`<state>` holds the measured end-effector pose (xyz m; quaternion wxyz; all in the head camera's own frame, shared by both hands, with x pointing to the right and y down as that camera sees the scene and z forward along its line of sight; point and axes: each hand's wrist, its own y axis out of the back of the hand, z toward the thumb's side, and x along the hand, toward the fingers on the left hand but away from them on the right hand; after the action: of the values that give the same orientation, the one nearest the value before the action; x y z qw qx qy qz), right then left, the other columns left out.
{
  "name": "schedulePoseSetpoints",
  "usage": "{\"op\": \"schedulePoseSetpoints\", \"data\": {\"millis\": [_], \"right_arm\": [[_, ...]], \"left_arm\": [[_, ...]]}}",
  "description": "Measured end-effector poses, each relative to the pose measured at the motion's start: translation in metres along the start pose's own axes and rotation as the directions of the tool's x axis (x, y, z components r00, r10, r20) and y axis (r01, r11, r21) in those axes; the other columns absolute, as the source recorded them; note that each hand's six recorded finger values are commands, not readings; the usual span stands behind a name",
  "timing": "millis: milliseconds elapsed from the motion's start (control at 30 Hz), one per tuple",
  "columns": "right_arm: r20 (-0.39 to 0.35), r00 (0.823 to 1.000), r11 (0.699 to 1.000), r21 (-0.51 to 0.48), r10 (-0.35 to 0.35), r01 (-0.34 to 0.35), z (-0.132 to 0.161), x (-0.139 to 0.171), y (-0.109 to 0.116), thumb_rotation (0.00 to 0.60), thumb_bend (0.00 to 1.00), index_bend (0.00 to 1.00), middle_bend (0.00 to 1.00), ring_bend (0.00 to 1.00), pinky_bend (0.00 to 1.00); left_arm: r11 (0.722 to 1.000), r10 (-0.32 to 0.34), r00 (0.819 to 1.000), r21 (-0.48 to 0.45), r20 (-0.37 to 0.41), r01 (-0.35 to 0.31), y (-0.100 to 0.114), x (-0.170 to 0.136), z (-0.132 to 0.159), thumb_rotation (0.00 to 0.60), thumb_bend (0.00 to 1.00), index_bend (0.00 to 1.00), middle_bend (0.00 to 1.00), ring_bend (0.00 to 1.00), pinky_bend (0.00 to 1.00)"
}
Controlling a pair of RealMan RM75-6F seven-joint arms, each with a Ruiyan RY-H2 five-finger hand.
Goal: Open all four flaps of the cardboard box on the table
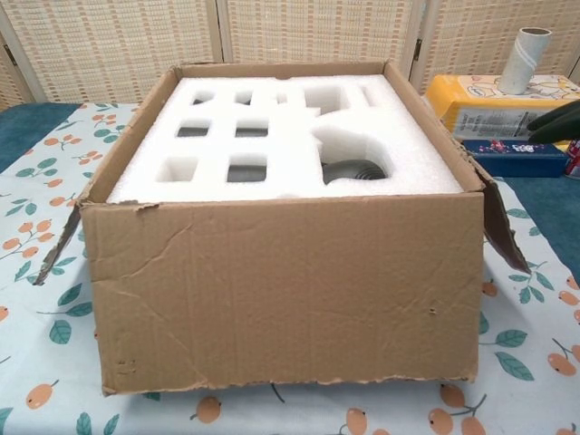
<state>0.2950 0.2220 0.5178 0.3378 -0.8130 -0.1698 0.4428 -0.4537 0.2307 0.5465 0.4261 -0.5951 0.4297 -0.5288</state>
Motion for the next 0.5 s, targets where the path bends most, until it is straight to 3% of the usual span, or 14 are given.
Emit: {"op": "schedulePoseSetpoints", "data": {"millis": [167, 233, 267, 400, 500], "right_arm": [[0.08, 0.992, 0.994, 0.069, -0.094, 0.089, -0.025, -0.002, -0.006, 0.6, 0.44, 0.0, 0.0, 0.0, 0.0], [0.131, 0.977, 0.982, 0.11, -0.169, 0.155, -0.034, -0.004, -0.007, 0.6, 0.44, 0.0, 0.0, 0.0, 0.0], [0.154, 0.966, 0.973, 0.132, -0.207, 0.187, -0.038, -0.004, -0.008, 0.6, 0.44, 0.0, 0.0, 0.0, 0.0], [0.274, 0.889, 0.925, 0.21, -0.365, 0.315, -0.062, 0.003, -0.016, 0.6, 0.44, 0.0, 0.0, 0.0, 0.0], [0.333, 0.844, 0.902, 0.252, -0.42, 0.35, -0.079, 0.016, -0.022, 0.6, 0.44, 0.0, 0.0, 0.0, 0.0]], "left_arm": [[0.999, -0.049, 0.999, 0.009, -0.02, 0.049, -0.004, -0.001, -0.001, 0.6, 0.35, 0.0, 0.0, 0.0, 0.0], [0.998, -0.056, 0.998, 0.021, -0.032, 0.057, -0.004, -0.001, -0.001, 0.6, 0.35, 0.0, 0.0, 0.0, 0.0], [0.998, -0.059, 0.998, 0.022, -0.037, 0.06, -0.004, -0.002, -0.001, 0.6, 0.35, 0.0, 0.0, 0.0, 0.0], [0.997, -0.07, 0.996, 0.02, -0.051, 0.071, -0.003, -0.002, -0.003, 0.6, 0.35, 0.0, 0.0, 0.0, 0.0], [0.997, -0.076, 0.995, 0.026, -0.058, 0.077, -0.005, -0.002, -0.004, 0.6, 0.35, 0.0, 0.0, 0.0, 0.0]]}}
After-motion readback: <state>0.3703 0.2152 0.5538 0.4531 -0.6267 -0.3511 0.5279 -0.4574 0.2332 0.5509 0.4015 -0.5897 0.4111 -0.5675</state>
